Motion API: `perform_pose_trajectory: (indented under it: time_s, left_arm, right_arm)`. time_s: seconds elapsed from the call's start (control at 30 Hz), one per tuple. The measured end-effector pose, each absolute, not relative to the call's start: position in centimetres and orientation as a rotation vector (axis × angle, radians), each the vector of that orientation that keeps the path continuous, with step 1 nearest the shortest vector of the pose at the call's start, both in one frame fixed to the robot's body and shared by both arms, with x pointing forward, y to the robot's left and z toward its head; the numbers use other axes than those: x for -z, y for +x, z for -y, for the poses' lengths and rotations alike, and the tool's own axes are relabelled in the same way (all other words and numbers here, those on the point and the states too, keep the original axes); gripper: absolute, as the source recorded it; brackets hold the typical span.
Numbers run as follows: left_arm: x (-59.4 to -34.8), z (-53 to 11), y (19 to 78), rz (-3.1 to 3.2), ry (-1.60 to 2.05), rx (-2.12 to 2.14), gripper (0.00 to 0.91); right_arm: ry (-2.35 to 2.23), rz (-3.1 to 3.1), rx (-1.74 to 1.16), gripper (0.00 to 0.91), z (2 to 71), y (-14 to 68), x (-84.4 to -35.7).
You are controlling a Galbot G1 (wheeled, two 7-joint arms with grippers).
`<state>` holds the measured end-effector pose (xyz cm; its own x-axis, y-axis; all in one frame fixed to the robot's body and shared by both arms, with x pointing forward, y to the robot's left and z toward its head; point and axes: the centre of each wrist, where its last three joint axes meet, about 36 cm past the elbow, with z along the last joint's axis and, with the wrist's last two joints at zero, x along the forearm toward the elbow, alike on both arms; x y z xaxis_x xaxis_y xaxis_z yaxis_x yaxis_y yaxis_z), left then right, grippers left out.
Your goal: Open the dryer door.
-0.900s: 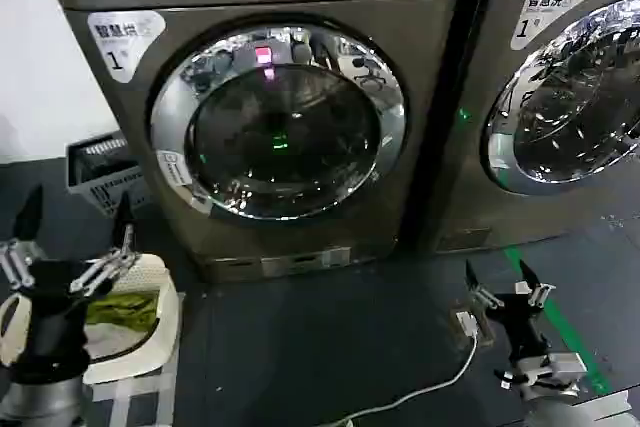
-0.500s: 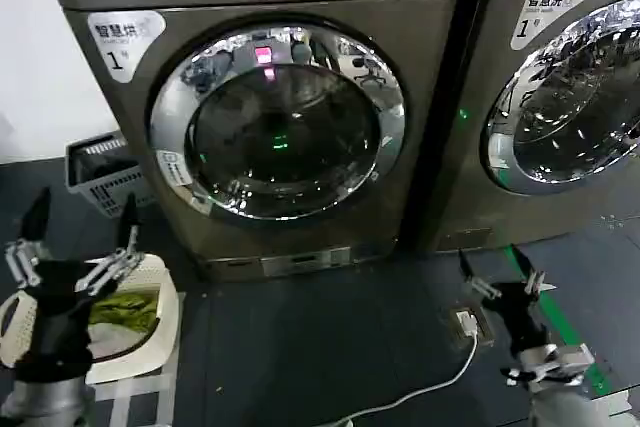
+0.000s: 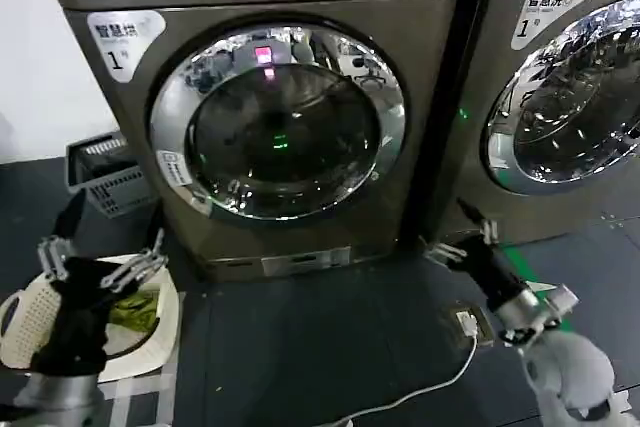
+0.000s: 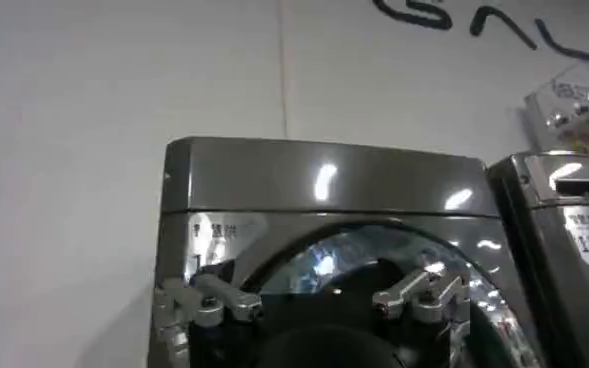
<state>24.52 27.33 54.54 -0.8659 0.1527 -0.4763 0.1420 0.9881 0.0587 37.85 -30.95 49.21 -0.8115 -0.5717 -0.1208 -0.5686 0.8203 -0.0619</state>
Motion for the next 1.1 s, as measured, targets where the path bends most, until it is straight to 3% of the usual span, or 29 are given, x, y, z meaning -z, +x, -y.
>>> perform_pose_trajectory:
  time_s: [0.37,1.1]
  left_arm:
    - [-54.6,-27.2,24.1,-2.63,0.188,-0.019,0.907]
    - [-53.9,-27.3,23.9,-2.623,0.161,-0.007,0.907]
  right_arm:
    - [-1.243,-2.726,0.098,0.907,25.5,43.4,-49.3]
    - [-1.503,-2.569,0.17,0.907,13.4,55.0,-49.9]
